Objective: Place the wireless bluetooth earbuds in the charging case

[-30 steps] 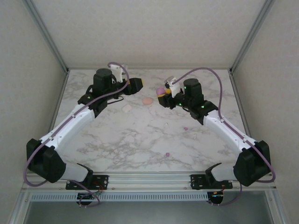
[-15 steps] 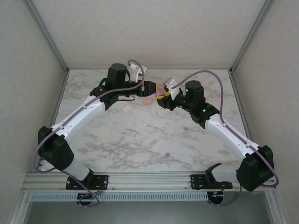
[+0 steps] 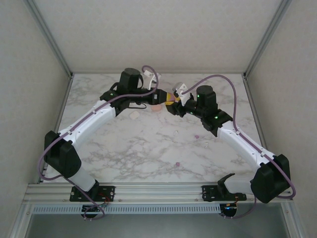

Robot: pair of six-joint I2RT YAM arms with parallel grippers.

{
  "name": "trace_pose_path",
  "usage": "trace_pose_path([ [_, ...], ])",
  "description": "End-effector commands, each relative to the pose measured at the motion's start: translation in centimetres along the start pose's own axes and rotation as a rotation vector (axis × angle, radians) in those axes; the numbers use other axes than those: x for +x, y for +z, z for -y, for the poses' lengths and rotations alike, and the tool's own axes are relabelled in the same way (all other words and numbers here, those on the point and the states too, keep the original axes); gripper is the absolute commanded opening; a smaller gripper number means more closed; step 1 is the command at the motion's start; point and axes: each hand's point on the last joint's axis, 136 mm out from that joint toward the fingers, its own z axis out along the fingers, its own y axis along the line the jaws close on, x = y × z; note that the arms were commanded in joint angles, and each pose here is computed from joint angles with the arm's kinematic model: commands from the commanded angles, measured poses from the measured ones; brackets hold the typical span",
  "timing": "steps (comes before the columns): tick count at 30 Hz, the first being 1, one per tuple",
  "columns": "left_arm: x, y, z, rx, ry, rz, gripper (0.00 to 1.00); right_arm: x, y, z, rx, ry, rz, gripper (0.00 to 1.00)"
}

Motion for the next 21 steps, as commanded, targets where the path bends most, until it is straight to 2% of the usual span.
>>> trace_pose_path([
  [1,-1.8,-1.1,0.8,0.008,-0.038,0.086,0.14,-0.8,-0.5,0.1,0.038,-0.067,0.057,0.52],
  [6,-3.2,-2.1,2.0,0.125,-0.130,0.169,0.14,-1.0,-1.4,-0.4,-0.009,-0.126,0.203,0.58],
  [16,-3.2,-2.5,3.0,0.169,-0.178,0.161,0.16,-3.2,-2.0,-0.3,-0.038,-0.158,0.302,0.58],
  [21,-3.2,-2.7,3.4,0.181,-0.166,0.154,0.16,-3.6,-2.2,0.7,0.007,-0.164,0.308,0.57],
])
